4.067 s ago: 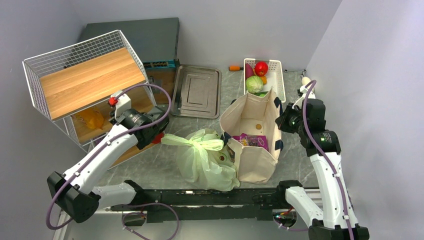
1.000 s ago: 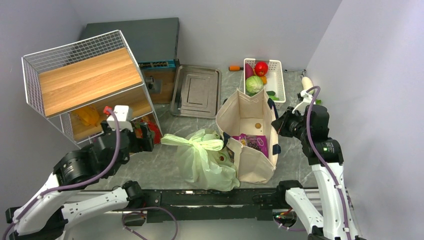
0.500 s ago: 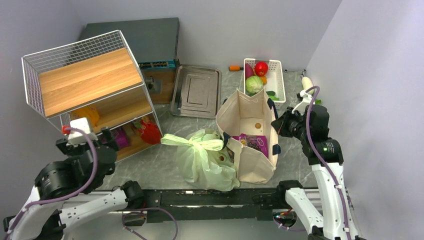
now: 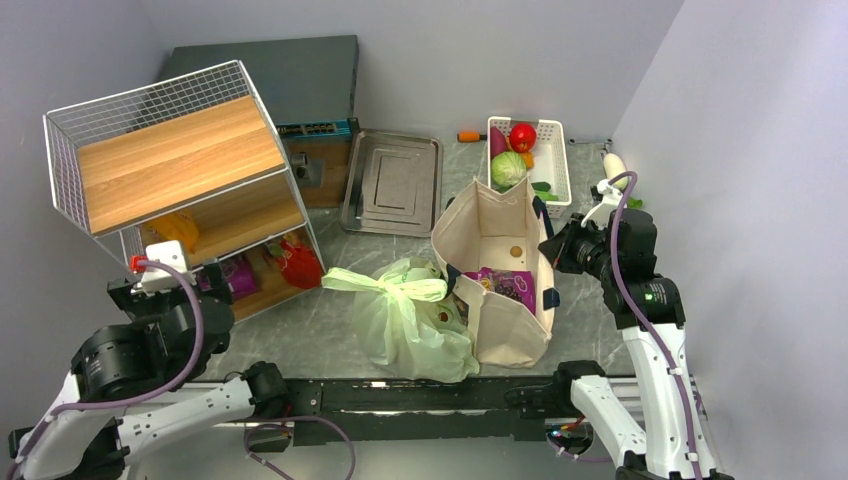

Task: Place the food into the grocery bag and tie it
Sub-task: Move the shelf to the center of the board.

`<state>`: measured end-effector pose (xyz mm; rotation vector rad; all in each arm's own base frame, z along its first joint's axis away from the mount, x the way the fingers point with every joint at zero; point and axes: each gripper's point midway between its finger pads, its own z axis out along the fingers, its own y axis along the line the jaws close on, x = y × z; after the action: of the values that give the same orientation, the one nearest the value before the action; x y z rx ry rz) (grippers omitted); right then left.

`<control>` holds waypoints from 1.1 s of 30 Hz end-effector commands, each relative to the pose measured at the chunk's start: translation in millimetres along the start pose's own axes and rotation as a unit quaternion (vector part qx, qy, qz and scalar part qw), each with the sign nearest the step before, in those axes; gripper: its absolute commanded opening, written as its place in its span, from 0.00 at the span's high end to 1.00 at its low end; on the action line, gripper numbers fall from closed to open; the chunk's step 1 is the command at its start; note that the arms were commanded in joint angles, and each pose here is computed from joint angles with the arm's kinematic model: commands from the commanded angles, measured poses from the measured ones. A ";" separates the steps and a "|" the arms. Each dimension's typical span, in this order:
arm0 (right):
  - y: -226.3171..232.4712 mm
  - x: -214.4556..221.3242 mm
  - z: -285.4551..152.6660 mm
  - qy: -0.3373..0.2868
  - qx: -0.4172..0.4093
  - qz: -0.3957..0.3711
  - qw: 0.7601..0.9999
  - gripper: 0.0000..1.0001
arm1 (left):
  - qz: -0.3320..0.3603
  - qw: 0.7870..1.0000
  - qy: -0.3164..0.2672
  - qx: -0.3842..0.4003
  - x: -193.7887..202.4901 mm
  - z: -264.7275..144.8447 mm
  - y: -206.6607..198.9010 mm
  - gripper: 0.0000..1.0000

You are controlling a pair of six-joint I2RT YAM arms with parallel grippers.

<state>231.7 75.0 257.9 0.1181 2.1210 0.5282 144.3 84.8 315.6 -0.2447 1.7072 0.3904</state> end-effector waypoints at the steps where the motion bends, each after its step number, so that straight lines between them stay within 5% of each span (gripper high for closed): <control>1: 11.8 -9.4 -2.8 -0.019 -0.028 -0.008 0.999 1.00 | 0.026 0.999 -0.036 -0.023 -16.0 1.6 13.9 0.01; 11: 17.2 -9.1 -3.0 -0.016 -0.042 -0.005 0.999 1.00 | -0.003 0.997 -0.074 -0.004 -4.2 11.4 11.8 0.01; 16: 28.0 -9.7 -8.3 -0.016 -0.070 -0.016 0.997 1.00 | -0.106 0.992 -0.074 0.015 9.2 17.5 42.8 0.05; 20: 53.1 -18.1 -21.4 -0.020 -0.125 -0.039 0.991 0.37 | -0.098 0.993 -0.070 0.015 0.6 15.9 43.1 0.05; 23: 73.6 -31.7 -34.9 -0.031 -0.164 -0.045 0.985 0.17 | -0.048 0.996 -0.070 0.012 -15.4 11.8 26.6 0.01; 33: 172.3 -66.3 -71.0 -0.053 -0.328 -0.068 0.941 0.05 | 0.052 0.997 -0.061 0.006 -97.1 -6.0 -25.8 0.01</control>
<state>201.8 151.5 369.7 -0.2594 1.8765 0.9255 167.8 52.0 377.1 -0.0596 1.5846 0.4159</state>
